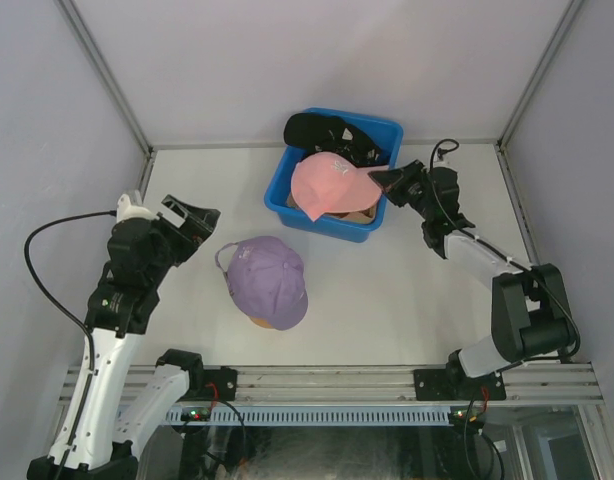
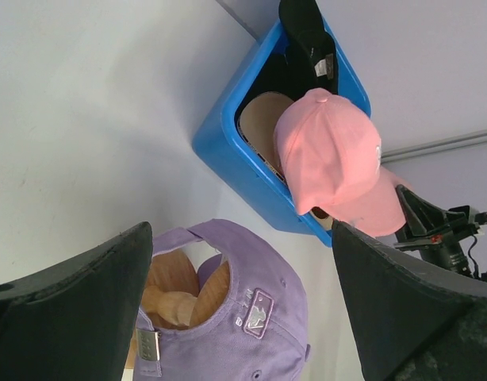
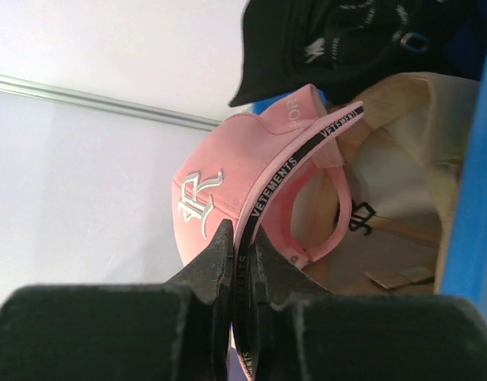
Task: Stack the hats
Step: Pick up the hat from the bin, then stack the hat on the hat.
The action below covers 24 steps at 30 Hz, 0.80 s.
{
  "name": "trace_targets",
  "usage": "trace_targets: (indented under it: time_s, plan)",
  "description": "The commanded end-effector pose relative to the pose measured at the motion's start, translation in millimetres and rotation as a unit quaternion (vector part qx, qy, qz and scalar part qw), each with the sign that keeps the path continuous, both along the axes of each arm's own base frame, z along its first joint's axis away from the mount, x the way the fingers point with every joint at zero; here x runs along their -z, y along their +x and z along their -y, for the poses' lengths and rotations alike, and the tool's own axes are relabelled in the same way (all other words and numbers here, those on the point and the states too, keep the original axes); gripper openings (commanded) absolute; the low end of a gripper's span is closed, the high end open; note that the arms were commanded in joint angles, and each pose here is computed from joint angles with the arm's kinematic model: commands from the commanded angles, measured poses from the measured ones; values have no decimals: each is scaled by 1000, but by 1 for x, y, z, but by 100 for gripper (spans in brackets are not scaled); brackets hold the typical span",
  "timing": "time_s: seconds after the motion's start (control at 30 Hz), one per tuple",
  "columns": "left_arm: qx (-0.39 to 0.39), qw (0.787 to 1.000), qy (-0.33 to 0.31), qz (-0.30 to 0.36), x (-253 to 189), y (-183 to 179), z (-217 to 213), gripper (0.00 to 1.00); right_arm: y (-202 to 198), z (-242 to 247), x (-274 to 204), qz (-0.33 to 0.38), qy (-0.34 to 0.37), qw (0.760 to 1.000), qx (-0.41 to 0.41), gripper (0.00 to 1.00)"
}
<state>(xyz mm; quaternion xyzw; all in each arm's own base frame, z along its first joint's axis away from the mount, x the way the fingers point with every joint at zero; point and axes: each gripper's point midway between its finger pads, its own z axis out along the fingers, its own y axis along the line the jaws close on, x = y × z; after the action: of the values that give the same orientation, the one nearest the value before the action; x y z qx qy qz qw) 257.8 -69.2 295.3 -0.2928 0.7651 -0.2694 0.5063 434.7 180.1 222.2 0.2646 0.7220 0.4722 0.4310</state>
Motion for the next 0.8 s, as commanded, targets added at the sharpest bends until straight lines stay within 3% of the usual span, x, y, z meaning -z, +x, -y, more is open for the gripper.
trace_targets:
  time_s: [0.0, 0.37, 0.77]
  plan:
    - [6, 999, -8, 33, -24, -2, 1, 97, -8, -13, -110, 129, 60, 990, -20, 0]
    - [-11, 998, -15, 60, -50, -13, -6, 97, -62, -69, -216, 207, 126, 967, -79, 0]
    - [-169, 982, -57, 59, -67, -47, -58, 98, -165, -127, -224, 210, 187, 951, -128, 0]
